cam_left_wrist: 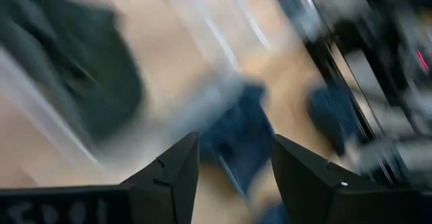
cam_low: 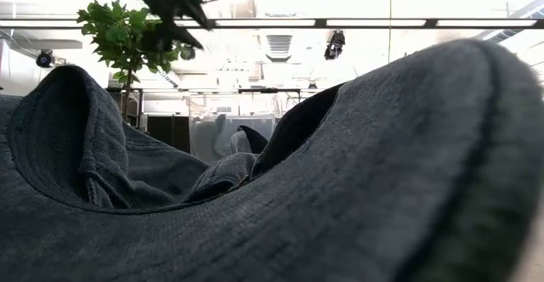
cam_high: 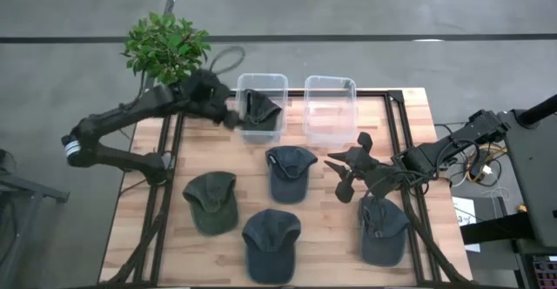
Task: Pick & Place hat
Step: Put the green cap into the left transparent bin
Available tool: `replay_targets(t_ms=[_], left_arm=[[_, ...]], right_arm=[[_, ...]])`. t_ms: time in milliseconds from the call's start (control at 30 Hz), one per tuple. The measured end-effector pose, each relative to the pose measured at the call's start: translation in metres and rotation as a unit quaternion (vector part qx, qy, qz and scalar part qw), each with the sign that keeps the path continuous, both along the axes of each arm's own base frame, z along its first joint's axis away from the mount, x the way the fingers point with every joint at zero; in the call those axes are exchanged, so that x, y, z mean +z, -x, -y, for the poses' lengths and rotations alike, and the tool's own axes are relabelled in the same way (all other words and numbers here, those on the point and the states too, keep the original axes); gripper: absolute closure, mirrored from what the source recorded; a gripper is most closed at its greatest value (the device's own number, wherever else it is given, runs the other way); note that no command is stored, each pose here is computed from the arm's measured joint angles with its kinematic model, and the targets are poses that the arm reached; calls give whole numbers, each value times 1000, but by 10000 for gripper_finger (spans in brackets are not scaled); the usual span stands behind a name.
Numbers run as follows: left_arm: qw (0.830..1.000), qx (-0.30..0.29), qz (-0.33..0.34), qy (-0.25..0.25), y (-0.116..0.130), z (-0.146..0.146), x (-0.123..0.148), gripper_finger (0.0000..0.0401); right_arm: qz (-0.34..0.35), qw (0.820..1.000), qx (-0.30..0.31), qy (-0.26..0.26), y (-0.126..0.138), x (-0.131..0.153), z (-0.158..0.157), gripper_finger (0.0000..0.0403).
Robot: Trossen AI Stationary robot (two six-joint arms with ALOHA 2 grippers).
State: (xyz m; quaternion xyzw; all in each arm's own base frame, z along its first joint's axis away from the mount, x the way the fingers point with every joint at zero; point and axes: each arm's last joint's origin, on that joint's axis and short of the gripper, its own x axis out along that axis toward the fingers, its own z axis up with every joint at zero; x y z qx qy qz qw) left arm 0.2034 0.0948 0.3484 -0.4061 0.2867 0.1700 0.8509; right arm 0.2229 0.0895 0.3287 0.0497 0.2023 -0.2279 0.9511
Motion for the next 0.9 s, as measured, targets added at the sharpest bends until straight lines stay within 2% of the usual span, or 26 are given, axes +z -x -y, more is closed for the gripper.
replay_targets(t_ms=[100,233,433,533,733,900], left_arm=[[999,-9,-18,41,13,30,6,227],[991,71,-54,104,36,64,9,227],[961,191,-117,159,72,104,5,227],[942,228,-161,186,83,120,-3,227],[909,277,-255,180,89,147,-17,227],[897,294,-289,157,81,165,-27,227]], right_arm=[[0,1000,0,0,0,0,0,312],[0,1000,0,0,0,0,0,312],[0,1000,0,0,0,0,0,312],[0,1000,0,0,0,0,0,312],[0,1000,0,0,0,0,0,312],[0,1000,0,0,0,0,0,312]])
